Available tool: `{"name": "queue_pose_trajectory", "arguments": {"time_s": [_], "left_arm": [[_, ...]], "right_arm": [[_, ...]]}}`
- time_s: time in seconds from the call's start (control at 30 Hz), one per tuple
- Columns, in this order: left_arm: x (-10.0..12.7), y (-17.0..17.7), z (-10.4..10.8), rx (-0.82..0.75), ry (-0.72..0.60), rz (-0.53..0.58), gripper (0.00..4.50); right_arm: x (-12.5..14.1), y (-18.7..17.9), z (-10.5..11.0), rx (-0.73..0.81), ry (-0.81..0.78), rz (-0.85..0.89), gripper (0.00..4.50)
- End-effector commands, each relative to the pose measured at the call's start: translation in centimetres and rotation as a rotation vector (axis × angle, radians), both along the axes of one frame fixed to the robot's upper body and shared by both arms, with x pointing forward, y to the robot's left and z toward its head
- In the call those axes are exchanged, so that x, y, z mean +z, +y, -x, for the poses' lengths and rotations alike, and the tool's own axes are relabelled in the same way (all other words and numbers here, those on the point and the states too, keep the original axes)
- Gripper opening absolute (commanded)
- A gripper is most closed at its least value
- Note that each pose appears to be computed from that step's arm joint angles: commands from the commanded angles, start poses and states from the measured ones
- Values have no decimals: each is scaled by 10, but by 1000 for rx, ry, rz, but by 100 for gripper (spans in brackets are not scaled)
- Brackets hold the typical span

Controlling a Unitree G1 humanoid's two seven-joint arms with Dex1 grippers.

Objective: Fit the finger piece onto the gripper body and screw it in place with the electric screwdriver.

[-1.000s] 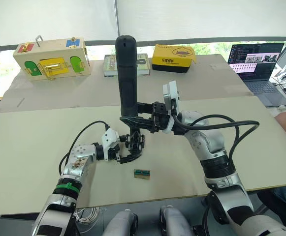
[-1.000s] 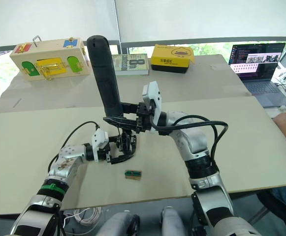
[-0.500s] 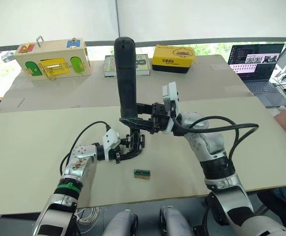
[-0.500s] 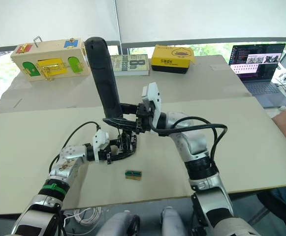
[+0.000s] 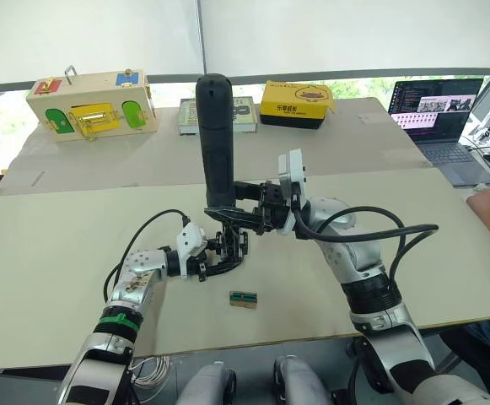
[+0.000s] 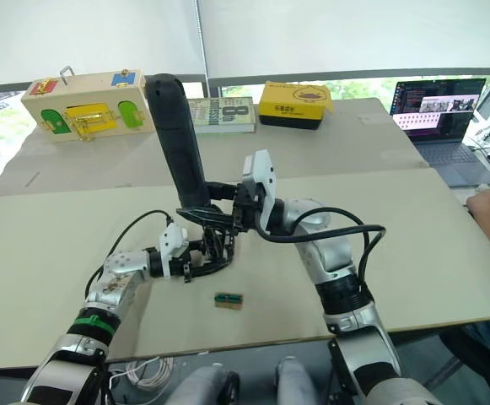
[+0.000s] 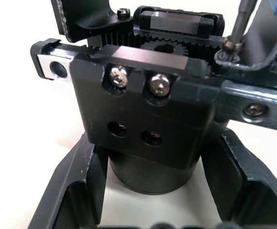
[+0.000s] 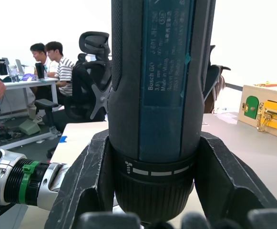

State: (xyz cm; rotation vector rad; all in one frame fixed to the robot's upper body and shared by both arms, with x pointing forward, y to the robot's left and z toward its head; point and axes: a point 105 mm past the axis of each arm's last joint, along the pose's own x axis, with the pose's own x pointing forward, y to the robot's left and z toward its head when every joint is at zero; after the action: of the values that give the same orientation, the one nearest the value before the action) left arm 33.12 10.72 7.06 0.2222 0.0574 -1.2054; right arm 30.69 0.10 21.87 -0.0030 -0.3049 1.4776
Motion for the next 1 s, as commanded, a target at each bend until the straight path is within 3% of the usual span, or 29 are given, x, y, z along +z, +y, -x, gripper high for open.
{"name": "queue_pose_trajectory", "arguments": {"time_s": [0.03,0.33,0.7,0.83,1.0], "left_arm": [[-1,-6,2,-30,6,2,230],[-3,-6,2,-25,13,3,230],[-5,-6,3,-24,24,2,230],[-5,-6,3,-23,21,1,230],[-10,-4,4,-12,33,-19,230]], "right_arm": [[-33,-2,-7,-43,80,112,192],[-47,0,-10,-67,119,148,192],[-44,0,-7,-45,105,138,192],[-28,-1,-2,-10,52,103,192],[12,-1,7,28,-54,-15,192]]}}
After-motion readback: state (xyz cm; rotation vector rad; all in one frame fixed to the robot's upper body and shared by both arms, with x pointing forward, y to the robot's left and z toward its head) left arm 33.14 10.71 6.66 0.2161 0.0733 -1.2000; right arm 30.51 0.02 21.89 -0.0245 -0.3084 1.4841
